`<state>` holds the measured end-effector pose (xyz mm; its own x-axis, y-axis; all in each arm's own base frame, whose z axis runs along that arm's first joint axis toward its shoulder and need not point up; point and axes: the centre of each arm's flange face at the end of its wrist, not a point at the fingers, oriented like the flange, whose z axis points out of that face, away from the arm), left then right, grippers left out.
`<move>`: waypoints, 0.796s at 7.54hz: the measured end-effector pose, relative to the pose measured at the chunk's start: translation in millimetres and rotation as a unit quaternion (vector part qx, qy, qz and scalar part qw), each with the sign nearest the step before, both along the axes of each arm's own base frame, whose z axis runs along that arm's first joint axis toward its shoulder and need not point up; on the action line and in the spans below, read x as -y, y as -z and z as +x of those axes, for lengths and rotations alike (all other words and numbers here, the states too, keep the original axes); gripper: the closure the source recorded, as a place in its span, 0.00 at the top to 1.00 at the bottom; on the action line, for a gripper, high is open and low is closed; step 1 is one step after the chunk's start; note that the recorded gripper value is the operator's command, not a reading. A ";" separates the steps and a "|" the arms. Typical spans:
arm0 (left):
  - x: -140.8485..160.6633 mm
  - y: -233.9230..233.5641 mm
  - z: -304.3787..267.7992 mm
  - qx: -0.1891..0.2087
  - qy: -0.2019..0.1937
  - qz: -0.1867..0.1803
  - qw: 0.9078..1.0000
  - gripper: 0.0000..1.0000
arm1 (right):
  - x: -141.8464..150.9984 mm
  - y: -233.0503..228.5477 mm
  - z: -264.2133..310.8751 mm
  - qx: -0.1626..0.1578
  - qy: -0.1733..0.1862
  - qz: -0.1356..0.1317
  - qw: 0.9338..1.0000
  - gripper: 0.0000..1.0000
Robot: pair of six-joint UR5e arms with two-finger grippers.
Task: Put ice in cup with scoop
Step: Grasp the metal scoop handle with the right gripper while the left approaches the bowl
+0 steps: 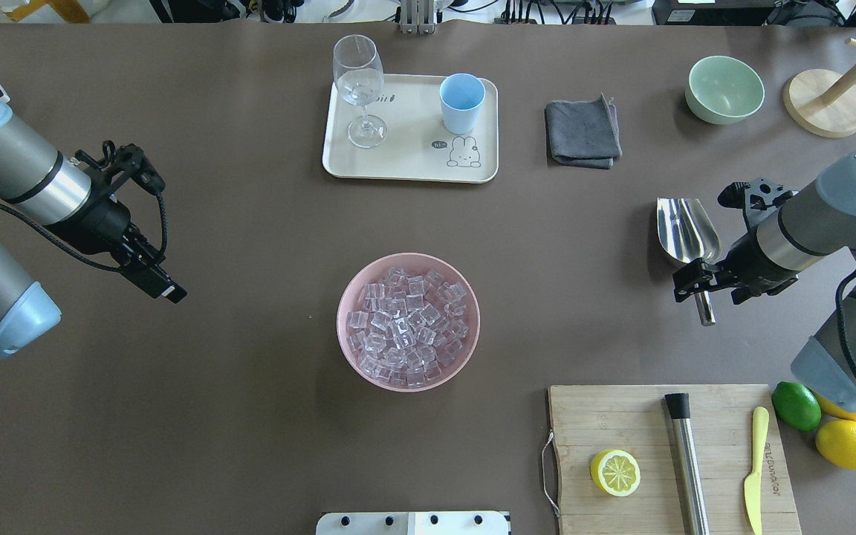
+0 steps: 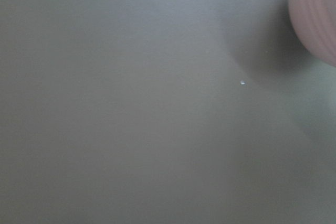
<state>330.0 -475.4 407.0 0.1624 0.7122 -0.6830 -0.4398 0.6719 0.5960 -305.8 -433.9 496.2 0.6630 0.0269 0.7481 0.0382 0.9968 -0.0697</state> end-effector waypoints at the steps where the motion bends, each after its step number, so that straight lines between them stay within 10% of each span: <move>1: -11.6 12.6 19.0 -0.016 -0.014 0.028 0.999 0.98 | 3.7 1.9 -8.7 -0.006 0.003 -0.004 1.000 0.43; 2: -21.5 26.1 36.7 -0.030 -0.017 0.065 0.997 0.98 | 5.9 3.0 -13.0 -0.011 0.004 -0.009 1.000 0.08; 6: -56.7 45.6 71.4 -0.116 0.004 0.201 0.973 0.98 | 4.3 -2.1 -13.9 -0.027 0.008 -0.030 0.999 0.00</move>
